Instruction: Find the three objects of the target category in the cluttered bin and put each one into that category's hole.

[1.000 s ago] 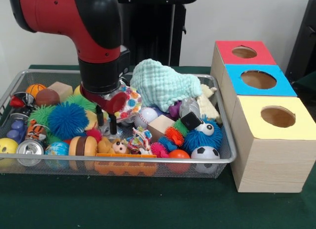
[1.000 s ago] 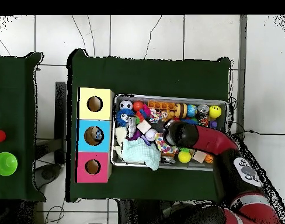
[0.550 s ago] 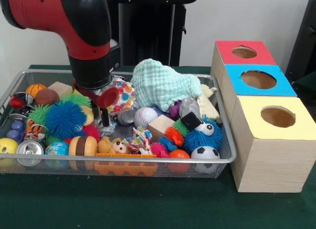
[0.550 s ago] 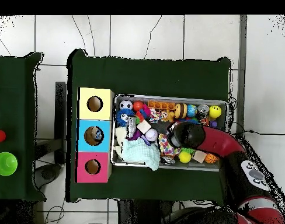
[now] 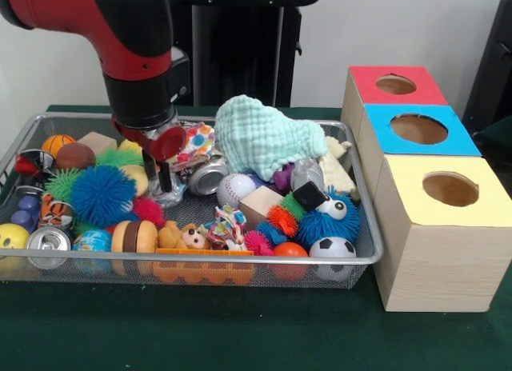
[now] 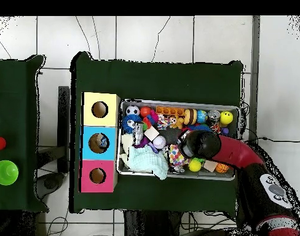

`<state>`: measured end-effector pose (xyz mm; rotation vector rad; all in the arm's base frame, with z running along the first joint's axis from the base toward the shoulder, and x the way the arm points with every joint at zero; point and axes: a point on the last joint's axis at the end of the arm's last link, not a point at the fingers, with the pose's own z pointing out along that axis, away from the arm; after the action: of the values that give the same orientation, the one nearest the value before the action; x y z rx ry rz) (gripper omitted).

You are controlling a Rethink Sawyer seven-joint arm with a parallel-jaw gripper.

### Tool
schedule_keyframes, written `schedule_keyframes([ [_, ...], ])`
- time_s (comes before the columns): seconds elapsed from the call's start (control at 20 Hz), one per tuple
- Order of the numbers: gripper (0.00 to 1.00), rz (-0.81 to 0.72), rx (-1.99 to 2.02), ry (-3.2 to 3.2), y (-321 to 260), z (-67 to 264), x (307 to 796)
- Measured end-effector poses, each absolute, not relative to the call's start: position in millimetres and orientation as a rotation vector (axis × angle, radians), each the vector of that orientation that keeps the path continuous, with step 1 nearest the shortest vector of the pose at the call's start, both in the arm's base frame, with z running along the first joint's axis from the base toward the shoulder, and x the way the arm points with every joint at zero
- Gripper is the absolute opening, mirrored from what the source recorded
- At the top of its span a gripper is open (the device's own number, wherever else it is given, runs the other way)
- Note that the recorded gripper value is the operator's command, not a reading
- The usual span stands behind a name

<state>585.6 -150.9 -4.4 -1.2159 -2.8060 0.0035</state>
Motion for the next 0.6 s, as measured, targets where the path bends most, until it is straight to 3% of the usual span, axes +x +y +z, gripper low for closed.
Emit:
schedule_keyframes([
  [0.6,0.00,0.023,-1.183,-2.827,-137.9,27.1,580.4],
])
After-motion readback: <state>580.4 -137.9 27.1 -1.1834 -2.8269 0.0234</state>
